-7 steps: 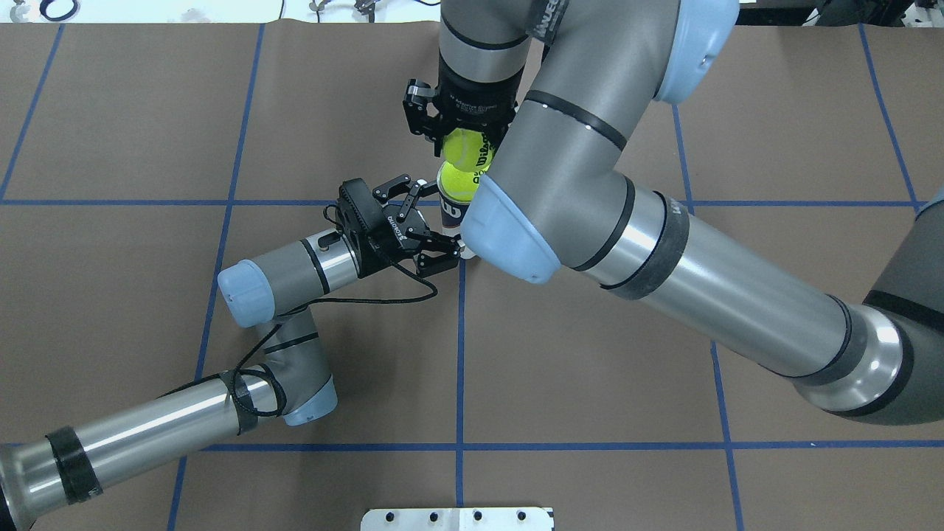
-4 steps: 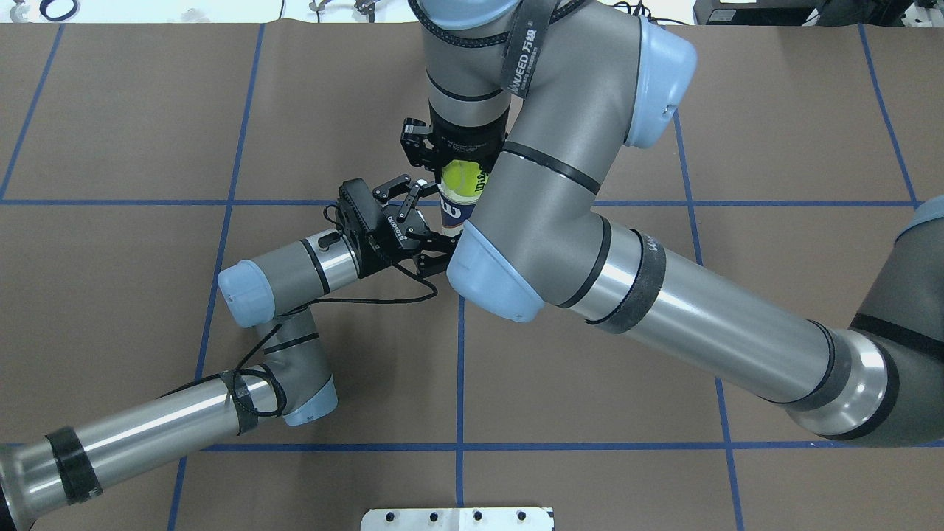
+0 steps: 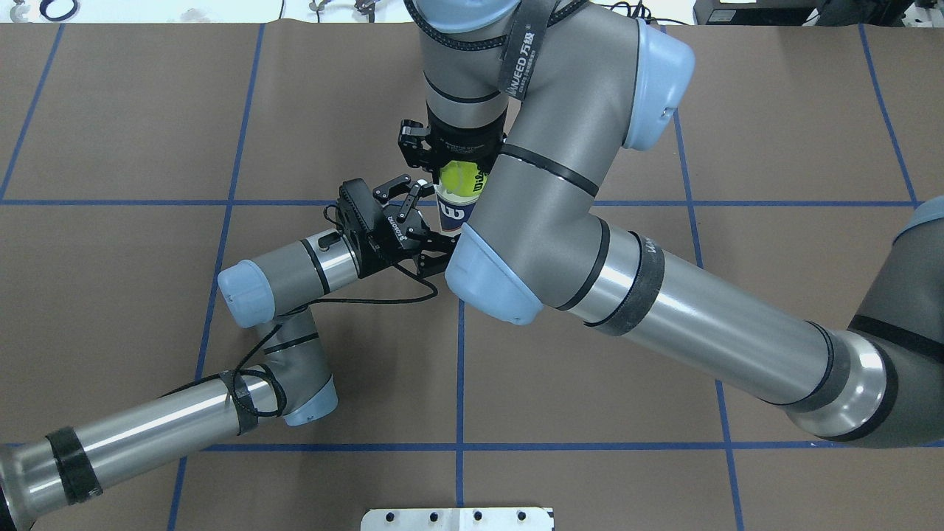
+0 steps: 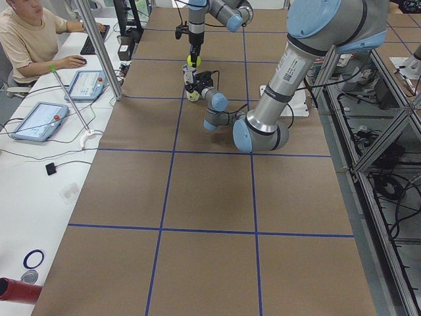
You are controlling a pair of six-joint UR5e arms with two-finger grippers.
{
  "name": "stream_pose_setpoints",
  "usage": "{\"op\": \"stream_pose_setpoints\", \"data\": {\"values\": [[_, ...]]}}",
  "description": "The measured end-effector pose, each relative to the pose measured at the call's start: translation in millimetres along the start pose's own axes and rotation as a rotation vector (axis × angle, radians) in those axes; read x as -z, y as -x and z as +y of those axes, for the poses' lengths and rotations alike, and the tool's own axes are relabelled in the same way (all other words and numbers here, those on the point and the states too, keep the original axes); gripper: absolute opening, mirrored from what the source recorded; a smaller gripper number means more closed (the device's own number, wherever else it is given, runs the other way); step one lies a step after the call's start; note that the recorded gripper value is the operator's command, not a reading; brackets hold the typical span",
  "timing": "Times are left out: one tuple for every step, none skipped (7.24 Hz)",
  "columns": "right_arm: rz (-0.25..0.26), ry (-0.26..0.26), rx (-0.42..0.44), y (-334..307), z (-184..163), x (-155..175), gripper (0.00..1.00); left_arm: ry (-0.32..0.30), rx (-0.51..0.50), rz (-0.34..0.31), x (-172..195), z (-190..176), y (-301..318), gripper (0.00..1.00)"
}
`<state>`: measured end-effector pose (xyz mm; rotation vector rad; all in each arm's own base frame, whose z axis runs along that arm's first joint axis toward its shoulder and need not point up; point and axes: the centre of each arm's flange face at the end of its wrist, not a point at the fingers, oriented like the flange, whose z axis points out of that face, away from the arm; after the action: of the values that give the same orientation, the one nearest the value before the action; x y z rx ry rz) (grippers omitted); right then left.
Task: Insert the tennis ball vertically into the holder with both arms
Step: 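Lower the second ball into the can and open the right gripper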
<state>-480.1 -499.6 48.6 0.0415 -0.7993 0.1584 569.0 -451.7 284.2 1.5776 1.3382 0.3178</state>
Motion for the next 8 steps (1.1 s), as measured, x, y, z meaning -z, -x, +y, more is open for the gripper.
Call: {"op": "stream_pose_setpoints", "data": {"values": [[-0.008,-0.005,0.005,0.0,-0.6,-0.3,1.00,0.000,0.000,0.000,0.0,0.0,0.0,0.99],[-0.013,-0.008,0.009,0.4,-0.8,-0.2,1.00,0.000,0.000,0.000,0.0,0.0,0.0,0.99],[-0.017,-0.010,0.020,0.9,-0.9,1.1,0.97,0.000,0.000,0.000,0.0,0.1,0.0,0.99],[-0.021,-0.014,0.035,1.0,-1.6,3.6,0.63,0.000,0.000,0.000,0.0,0.2,0.1,0.99],[-0.023,-0.017,0.045,0.5,-3.0,5.4,0.48,0.000,0.000,0.000,0.0,0.1,0.1,0.99],[-0.023,-0.019,0.059,-0.6,-4.6,6.0,0.53,0.000,0.000,0.000,0.1,0.2,0.1,0.99],[-0.019,-0.020,0.086,-2.8,-6.5,4.4,0.54,0.000,0.000,0.000,0.1,0.3,0.1,0.99],[-0.015,-0.020,0.109,-5.0,-8.1,1.7,0.56,0.000,0.000,0.000,0.2,0.3,0.1,0.99]]}}
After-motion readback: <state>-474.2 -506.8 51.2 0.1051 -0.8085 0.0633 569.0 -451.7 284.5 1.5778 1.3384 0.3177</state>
